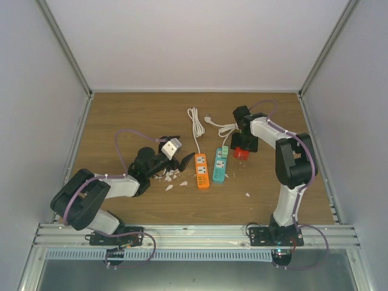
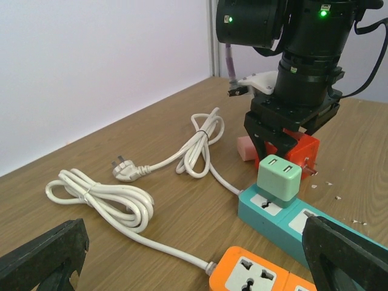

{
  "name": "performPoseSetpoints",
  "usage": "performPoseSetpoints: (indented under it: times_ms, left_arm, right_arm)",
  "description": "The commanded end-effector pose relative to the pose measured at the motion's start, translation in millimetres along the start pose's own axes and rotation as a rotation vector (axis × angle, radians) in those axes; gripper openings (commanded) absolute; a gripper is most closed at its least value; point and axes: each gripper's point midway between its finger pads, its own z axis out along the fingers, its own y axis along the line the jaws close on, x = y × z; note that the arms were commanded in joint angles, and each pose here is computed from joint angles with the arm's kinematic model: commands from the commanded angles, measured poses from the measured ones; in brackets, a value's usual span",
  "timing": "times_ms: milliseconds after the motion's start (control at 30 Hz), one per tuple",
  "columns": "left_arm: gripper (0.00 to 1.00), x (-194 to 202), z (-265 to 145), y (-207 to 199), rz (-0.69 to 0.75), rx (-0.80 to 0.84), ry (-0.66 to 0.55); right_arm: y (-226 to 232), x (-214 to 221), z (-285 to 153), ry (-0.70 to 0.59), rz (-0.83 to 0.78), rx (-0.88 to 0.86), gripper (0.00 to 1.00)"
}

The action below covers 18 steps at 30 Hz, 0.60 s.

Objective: Insert the plug

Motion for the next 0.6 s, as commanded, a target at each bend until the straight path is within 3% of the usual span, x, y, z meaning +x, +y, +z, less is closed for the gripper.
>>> performPoseSetpoints:
  times_ms: [0, 67, 200, 367, 500, 567]
  left_arm:
    - [0.99, -9.8, 4.7, 4.0, 0.004, 0.0, -0.03]
    - [0.99, -9.7, 5.6, 2.8, 0.0, 0.008, -0.03]
    - [0.99, -13.3, 9.4, -8.6, -0.045, 0.084, -0.044]
    - [0.99, -28.4, 25.9, -20.9, -0.298, 0.204, -0.016]
    - [0.99, -66.5, -4.6, -42.5, -0.382, 0.334, -0.145]
    - [0.99, -73.1, -8.5, -46.5, -0.411, 0.351, -0.148]
  right_arm:
    - [-4.1, 3.0, 14.9, 0.01, 0.018, -0.012, 0.62]
    - [-8.7, 3.0, 9.8, -0.013, 0.025, -0.002, 0.51]
    - [-19.6, -10.3, -29.5, -0.178, 0.041, 0.001, 0.27]
    - [-6.0, -10.0, -107.9, -0.428, 0.004, -0.11, 0.25]
    - [23.7, 28.7, -139.9, -0.55, -0.112, -0.198, 0.25]
    - [45.4, 55.4, -153.0, -0.597, -0.195, -0.264, 0.25]
